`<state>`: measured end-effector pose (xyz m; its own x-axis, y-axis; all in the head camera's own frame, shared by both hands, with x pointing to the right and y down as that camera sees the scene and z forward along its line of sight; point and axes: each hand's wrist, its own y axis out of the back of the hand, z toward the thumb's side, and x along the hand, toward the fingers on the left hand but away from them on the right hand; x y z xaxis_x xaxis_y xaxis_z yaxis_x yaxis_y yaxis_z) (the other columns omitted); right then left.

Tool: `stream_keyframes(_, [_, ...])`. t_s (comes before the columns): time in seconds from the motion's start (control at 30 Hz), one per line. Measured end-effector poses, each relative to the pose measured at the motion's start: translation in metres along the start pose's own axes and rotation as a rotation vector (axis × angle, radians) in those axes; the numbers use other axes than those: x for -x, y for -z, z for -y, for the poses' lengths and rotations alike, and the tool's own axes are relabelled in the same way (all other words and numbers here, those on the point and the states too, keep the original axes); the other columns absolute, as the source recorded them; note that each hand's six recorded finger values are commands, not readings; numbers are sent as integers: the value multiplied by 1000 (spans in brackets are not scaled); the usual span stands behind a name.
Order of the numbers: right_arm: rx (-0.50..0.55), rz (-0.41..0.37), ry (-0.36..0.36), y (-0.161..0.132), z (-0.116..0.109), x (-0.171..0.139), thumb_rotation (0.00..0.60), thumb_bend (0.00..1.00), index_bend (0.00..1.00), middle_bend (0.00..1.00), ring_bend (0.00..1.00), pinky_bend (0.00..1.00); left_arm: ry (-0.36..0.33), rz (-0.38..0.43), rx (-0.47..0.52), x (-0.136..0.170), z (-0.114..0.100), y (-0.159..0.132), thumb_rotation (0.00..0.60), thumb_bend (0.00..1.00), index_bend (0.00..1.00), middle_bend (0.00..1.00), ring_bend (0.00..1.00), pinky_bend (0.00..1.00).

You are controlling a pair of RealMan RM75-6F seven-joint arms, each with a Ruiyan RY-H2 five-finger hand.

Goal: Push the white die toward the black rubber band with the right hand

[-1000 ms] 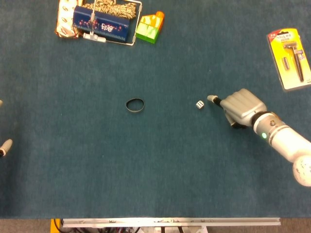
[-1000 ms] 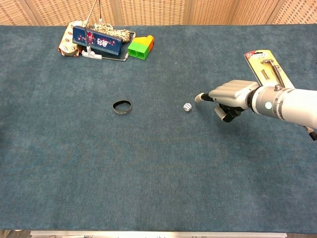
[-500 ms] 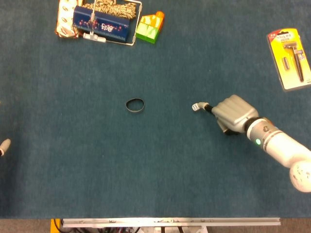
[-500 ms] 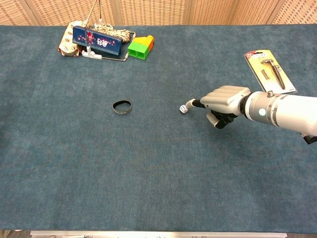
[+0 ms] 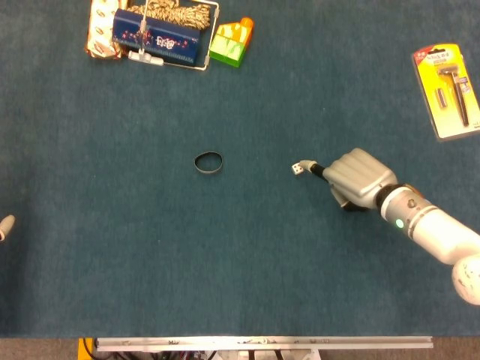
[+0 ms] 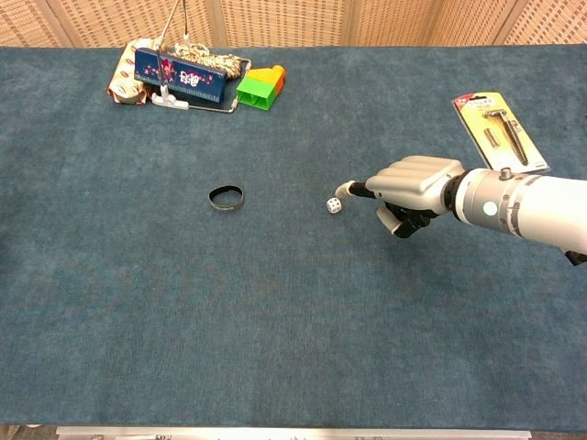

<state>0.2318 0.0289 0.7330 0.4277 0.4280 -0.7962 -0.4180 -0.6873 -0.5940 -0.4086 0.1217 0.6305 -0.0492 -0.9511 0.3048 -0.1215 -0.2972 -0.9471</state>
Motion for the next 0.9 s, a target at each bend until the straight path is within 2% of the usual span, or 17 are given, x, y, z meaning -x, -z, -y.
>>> stream_keyframes(0.37, [-3, 30, -27, 5, 5, 13, 600, 822, 43, 1000, 1000, 985, -4, -8, 0, 2, -1, 3, 600, 168, 207, 212, 284, 298])
stream_keyframes(0.9, [-8, -26, -16, -17, 4, 13, 600, 822, 43, 1000, 1000, 985, -5, -21, 5, 3, -1, 6, 600, 168, 207, 212, 284, 298])
